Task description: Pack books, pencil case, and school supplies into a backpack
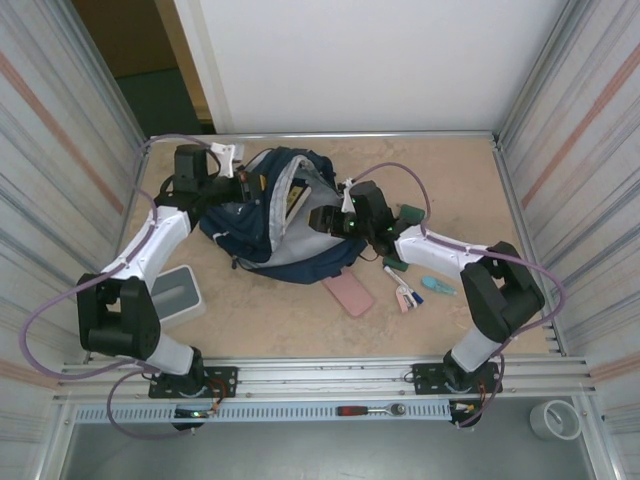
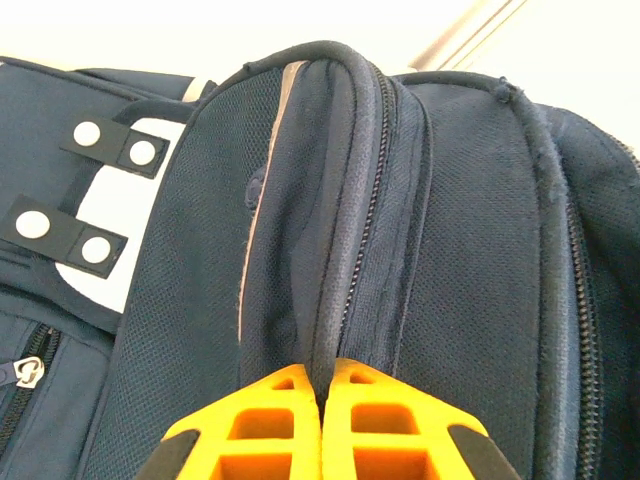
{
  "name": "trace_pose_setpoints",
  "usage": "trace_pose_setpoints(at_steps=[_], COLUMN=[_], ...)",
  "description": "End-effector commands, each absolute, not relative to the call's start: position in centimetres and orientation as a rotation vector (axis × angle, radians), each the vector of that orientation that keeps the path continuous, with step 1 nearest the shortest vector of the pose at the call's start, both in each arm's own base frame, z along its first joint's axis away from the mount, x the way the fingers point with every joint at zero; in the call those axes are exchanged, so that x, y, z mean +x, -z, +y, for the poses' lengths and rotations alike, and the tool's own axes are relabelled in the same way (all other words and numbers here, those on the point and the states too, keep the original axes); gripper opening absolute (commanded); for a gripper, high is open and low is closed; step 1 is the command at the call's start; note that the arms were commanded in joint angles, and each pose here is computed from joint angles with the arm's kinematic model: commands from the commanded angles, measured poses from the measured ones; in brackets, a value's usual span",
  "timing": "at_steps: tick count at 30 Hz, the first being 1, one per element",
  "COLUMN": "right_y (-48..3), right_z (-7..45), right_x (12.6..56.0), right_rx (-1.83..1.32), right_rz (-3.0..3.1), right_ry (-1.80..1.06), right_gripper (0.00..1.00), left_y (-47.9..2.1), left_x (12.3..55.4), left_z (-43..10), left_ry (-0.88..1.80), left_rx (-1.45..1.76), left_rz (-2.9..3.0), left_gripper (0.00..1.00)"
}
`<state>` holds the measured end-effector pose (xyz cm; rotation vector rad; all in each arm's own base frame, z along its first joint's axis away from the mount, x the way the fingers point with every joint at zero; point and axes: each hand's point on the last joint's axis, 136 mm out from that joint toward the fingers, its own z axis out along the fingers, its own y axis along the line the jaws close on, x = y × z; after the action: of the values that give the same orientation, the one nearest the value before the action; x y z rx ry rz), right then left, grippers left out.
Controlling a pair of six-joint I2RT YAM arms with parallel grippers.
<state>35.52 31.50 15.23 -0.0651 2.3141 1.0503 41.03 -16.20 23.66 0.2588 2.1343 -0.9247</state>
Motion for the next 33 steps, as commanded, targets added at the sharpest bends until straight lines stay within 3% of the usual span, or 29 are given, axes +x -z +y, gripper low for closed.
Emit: trace_pose_setpoints(at_steps=[1,10,14,20,22,28,33], right_y=[-13.0,-16.2,-19.5,-21.5,-21.0,-21.2,-16.9], right_z=[30.3,37.1,35.9,32.9,32.3,30.8,24.2], right_x=[35.9,42.0,43.6,41.7,41.7,44.1,44.2], right_rx=[-0.183,-0.318,-0.264,-0.296,-0.274,-0.117,0.061], right_rz=[2.395,2.366,2.273,2.213,2.216,2.187,2.323], right_ry=[-0.960,-1.197,-1.338,-1.462,-1.434,-1.399,-0.947], right_gripper=[0.57,0.55,0.54,0.60,0.65,0.65,0.68], left_y=[-23.2,-24.9,-24.7,-24.0,-23.5,-22.3,-21.2], left_x=[42.8,45.8,47.0,48.5,48.5,48.5,48.6], left_z=[-14.8,-14.6,-14.6,-14.5,-15.0,-15.7,-16.2], left_ry=[0.861,0.865,0.878,0.868,0.912,0.972,0.940], left_rx=[0.213,0.120,0.089,0.047,0.049,0.034,0.006], left_rz=[2.110,2.066,2.071,2.078,2.079,2.098,2.119], left_gripper=[0.00,0.00,0.00,0.00,0.00,0.00,0.00])
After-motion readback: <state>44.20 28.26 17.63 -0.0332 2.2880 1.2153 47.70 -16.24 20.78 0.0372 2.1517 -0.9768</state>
